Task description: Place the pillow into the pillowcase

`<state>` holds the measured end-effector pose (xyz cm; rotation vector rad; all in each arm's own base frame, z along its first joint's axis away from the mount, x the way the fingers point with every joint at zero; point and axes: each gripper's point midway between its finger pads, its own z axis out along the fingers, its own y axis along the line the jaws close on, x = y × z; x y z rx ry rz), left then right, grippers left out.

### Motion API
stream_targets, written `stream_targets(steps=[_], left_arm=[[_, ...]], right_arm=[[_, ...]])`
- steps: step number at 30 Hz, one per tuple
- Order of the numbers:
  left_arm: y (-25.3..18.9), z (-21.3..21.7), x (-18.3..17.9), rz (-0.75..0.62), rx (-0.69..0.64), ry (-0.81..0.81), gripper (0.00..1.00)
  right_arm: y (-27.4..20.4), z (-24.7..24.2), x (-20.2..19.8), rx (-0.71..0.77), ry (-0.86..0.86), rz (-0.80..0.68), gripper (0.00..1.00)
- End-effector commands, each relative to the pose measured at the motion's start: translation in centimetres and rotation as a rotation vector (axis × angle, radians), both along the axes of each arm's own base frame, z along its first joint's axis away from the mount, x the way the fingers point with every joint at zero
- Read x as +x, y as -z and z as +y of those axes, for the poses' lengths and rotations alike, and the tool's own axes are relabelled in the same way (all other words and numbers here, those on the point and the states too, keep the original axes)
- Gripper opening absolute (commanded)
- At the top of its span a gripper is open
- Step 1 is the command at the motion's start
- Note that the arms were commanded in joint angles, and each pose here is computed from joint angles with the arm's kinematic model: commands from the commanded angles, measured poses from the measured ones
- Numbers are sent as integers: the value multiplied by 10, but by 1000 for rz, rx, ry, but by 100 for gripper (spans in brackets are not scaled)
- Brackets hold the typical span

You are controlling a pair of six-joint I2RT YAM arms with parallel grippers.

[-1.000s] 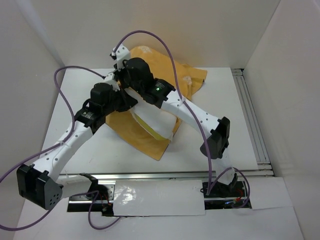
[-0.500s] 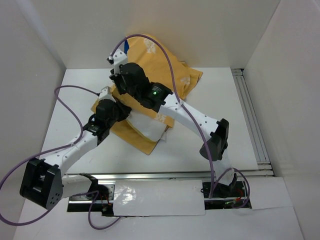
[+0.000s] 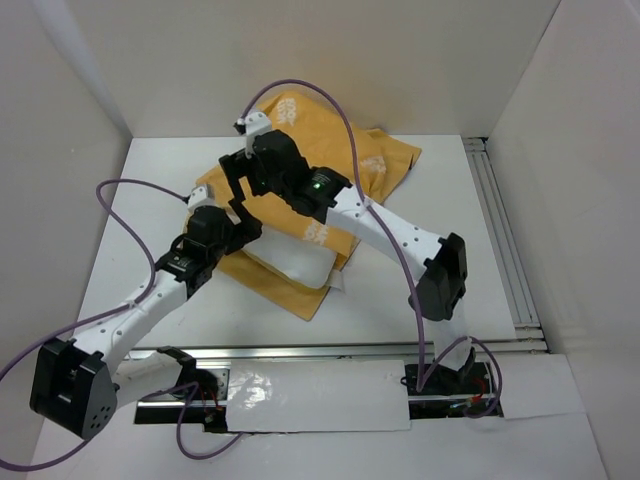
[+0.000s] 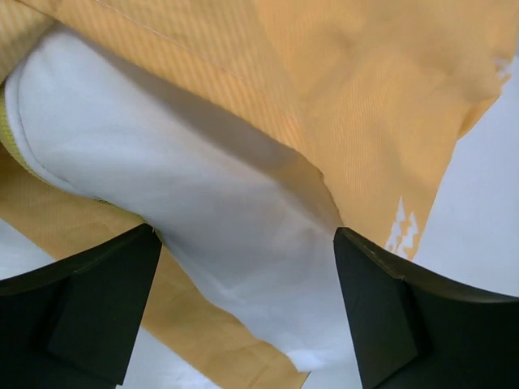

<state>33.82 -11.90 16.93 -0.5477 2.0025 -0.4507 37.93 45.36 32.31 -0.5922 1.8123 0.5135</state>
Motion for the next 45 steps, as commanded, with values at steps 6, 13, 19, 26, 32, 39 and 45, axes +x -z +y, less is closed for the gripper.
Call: stream_targets(steps=[6, 13, 19, 26, 32, 39, 45], left_arm=[[2, -19, -42, 107, 76, 286, 100], [-9, -35, -67, 94, 203, 482, 100], [-7, -93, -83, 29, 342, 727, 100], [50, -130, -108, 151, 508, 865, 100], [76, -137, -96, 184, 585, 764, 100], [89, -148, -69, 207, 616, 662, 100], [117, -167, -64, 247, 593, 679, 78]], right_arm=[[12, -114, 4, 51, 179, 126, 100], [66, -216, -29, 74, 372, 248, 100], [109, -286, -60, 64, 513, 362, 100], [161, -315, -80, 34, 538, 532, 100], [182, -306, -91, 45, 423, 592, 97], [202, -291, -96, 41, 355, 595, 97], [221, -283, -92, -70, 345, 490, 100]])
